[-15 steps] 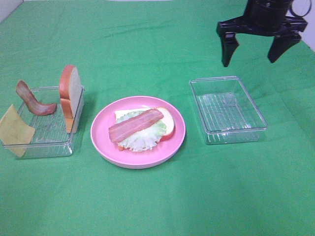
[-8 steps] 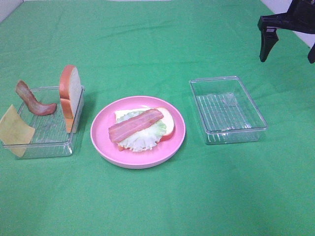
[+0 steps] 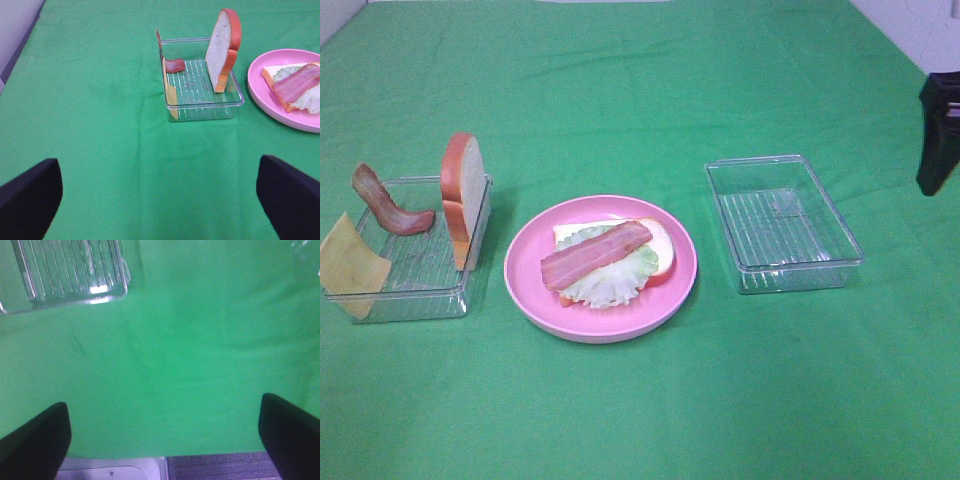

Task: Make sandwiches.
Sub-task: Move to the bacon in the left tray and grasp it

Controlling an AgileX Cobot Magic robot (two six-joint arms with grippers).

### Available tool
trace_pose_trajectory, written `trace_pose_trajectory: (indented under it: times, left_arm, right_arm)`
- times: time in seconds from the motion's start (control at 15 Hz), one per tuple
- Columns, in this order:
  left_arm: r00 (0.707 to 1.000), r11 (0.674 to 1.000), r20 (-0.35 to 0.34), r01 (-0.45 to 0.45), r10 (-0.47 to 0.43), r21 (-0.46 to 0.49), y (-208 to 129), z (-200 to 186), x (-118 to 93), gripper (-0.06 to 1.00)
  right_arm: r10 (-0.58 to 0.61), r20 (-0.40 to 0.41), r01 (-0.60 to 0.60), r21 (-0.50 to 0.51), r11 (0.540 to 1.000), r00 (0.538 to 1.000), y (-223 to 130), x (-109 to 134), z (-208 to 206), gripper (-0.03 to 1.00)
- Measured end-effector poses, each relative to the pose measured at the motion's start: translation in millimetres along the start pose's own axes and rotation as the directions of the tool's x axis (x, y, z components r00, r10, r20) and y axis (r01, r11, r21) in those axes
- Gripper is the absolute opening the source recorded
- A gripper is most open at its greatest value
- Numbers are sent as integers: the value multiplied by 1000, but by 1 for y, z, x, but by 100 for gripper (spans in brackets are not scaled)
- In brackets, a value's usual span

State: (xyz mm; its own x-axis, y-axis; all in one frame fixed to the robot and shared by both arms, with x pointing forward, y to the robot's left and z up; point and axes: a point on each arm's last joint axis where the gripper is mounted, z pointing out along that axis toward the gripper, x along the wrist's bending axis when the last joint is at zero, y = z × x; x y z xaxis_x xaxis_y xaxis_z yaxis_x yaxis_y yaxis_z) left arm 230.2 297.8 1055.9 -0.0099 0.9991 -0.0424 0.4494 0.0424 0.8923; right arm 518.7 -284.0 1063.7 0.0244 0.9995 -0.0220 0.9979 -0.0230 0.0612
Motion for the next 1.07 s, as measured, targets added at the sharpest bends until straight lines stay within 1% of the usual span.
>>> trace_pose_trajectory:
  times: [0.07,0.27,0.4,0.53,0.6,0.67,0.87,1.0,1.07]
  left_arm:
    - [1000,1000,0,0,0,0,0,0,0,99]
    - [1000,1000,0,0,0,0,0,0,0,99]
    - [1000,1000,0,0,0,0,0,0,0,99]
    - [1000,1000,0,0,0,0,0,0,0,99]
    - [1000,1000,0,0,0,0,0,0,0,99]
    - [1000,1000,0,0,0,0,0,0,0,99]
    - [1000,1000,0,0,0,0,0,0,0,99]
    - [1000,1000,0,0,0,0,0,0,0,99]
    - [1000,1000,0,0,0,0,0,0,0,99]
  right_arm:
    - [0,0,0,-32,999,1000,-25,-3,-11,97]
    - [3,-7,-4,-160,987,1000,-82,-9,-39,97]
    - [4,-14,-8,-254,967,1000,-117,-12,-53,97]
    - [4,-23,-12,-349,937,1000,-152,-15,-61,97]
    - [-7,-24,-3,-415,910,1000,-178,-17,-63,97]
    - [-21,-21,8,-467,884,1000,-197,-19,-64,97]
    - [-40,-16,22,-603,797,999,-244,-23,-61,97]
    - [-40,-20,16,-680,733,999,-270,-25,-55,97]
    - [-41,-20,15,-699,715,999,-277,-25,-53,97]
